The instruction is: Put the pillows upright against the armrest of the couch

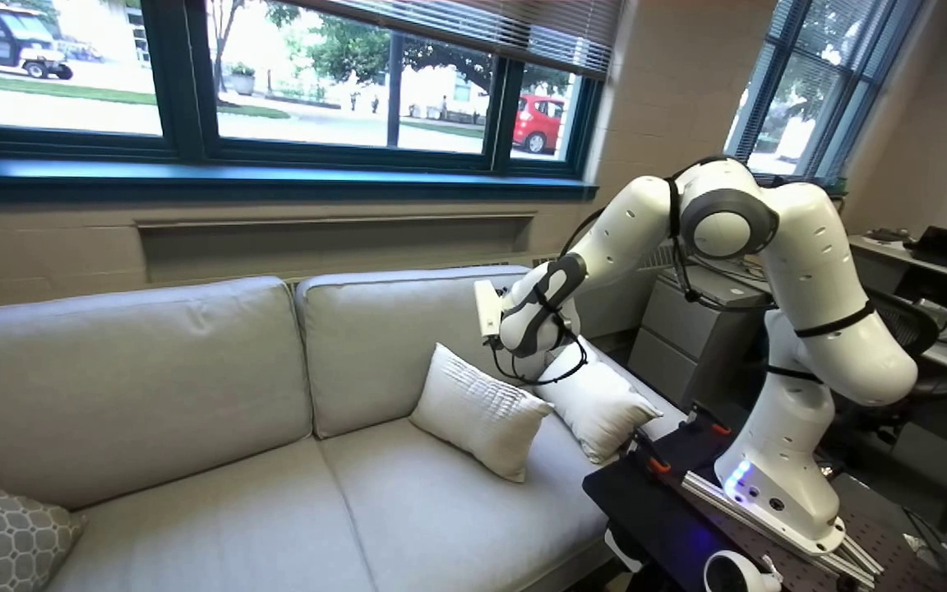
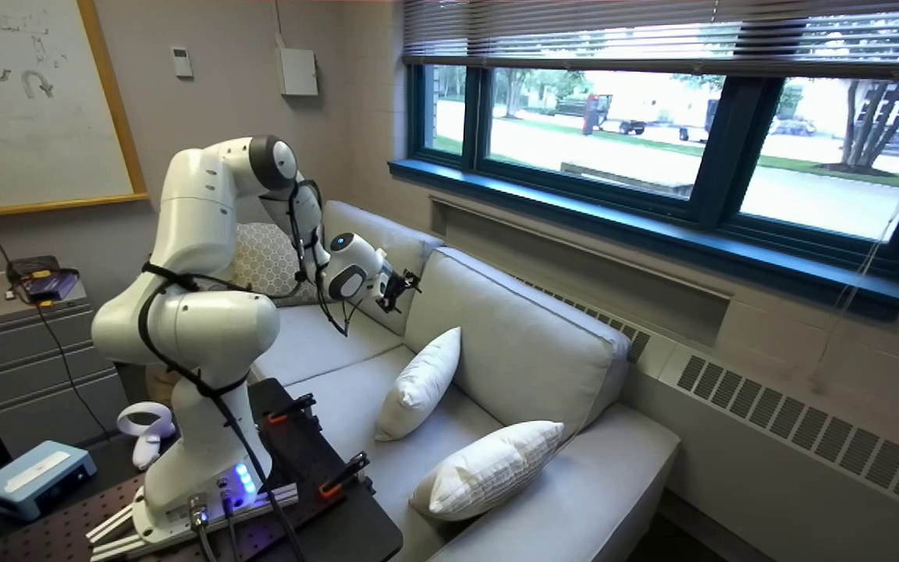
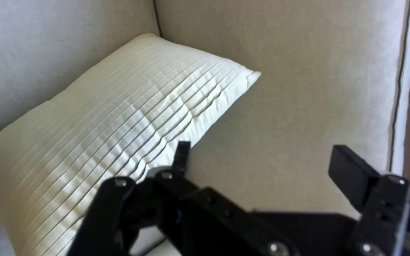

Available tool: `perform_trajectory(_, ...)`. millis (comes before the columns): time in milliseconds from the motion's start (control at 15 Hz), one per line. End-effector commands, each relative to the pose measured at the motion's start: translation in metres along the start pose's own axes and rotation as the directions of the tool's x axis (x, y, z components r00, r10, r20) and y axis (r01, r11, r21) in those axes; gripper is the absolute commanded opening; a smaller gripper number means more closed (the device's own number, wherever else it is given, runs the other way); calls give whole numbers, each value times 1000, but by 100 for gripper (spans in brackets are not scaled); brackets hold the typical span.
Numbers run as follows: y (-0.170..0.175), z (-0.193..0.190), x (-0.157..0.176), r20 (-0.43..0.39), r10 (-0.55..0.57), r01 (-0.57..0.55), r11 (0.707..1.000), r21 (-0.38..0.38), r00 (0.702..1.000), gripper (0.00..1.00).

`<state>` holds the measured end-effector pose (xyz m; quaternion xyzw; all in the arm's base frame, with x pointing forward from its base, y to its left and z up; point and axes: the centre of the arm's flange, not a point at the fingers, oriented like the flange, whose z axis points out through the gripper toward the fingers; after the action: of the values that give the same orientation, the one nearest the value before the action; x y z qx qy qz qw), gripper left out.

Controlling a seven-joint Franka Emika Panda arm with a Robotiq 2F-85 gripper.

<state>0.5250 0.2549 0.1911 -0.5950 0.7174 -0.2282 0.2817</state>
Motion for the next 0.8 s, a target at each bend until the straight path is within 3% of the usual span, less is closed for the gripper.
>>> perform_trajectory(0, -21, 15, 43, -5, 195, -195, 981, -13, 981, 100)
perform_trajectory(333, -27, 49, 118, -51, 426, -429, 901, -64, 903, 100)
perform_trajectory(533, -22, 69, 139, -65, 550, -554, 826, -108, 833, 100)
perform_trajectory(733, -13, 90, 148, -70, 668, -669, 727, -156, 741, 100)
